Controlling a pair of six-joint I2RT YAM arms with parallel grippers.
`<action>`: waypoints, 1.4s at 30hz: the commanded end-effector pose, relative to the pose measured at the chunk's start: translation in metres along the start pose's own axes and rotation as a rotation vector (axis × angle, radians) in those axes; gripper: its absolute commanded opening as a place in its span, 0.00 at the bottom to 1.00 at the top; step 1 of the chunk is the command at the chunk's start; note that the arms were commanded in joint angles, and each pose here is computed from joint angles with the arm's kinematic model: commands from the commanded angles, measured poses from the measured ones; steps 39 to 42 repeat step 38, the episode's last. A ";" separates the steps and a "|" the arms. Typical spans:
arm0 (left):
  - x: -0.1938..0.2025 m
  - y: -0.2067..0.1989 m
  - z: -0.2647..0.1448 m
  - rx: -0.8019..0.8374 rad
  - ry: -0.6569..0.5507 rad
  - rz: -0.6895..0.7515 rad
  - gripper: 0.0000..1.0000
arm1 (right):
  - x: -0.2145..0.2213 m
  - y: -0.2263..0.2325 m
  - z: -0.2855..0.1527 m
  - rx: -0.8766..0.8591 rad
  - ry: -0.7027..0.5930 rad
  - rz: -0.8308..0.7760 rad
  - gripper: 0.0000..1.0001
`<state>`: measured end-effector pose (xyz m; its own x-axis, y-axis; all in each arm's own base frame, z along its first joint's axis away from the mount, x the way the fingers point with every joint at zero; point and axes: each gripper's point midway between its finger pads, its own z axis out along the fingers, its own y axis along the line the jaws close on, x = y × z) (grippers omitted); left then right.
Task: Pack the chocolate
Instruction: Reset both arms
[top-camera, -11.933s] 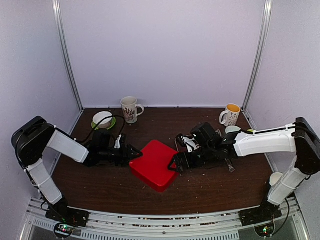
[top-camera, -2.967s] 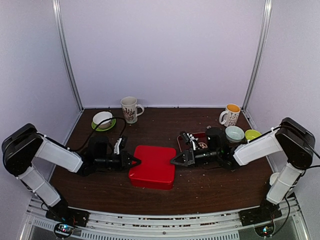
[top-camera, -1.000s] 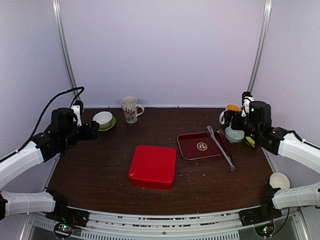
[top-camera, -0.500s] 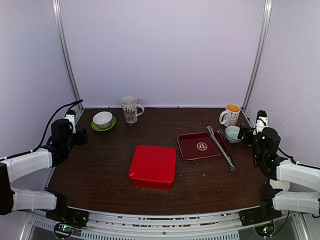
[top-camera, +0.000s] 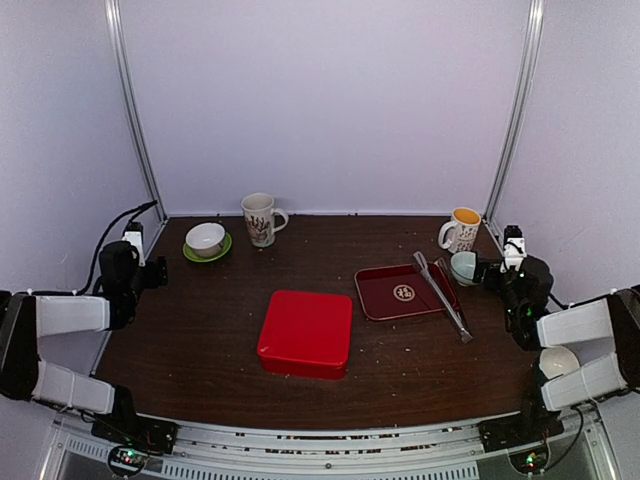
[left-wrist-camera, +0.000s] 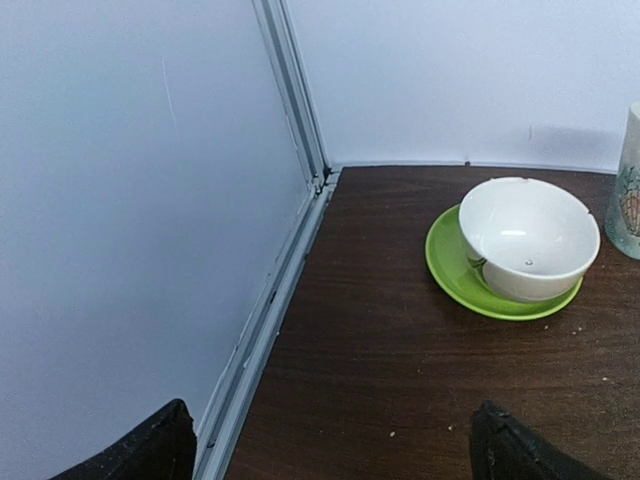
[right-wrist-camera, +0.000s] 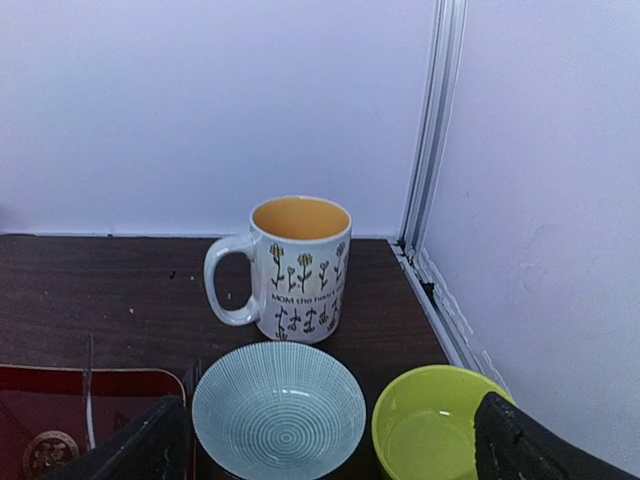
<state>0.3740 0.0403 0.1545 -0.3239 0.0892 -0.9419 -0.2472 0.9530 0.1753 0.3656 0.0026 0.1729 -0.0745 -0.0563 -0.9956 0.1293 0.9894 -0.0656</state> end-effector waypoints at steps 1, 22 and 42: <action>-0.020 -0.002 0.011 0.030 -0.080 -0.028 0.97 | 0.002 -0.011 0.001 0.043 -0.041 0.052 1.00; -0.013 0.000 0.011 0.079 -0.220 -0.007 0.98 | 0.000 -0.020 0.005 0.070 -0.048 0.073 1.00; -0.015 -0.006 0.012 0.113 -0.227 0.011 0.98 | 0.000 -0.015 0.007 0.041 -0.043 0.066 1.00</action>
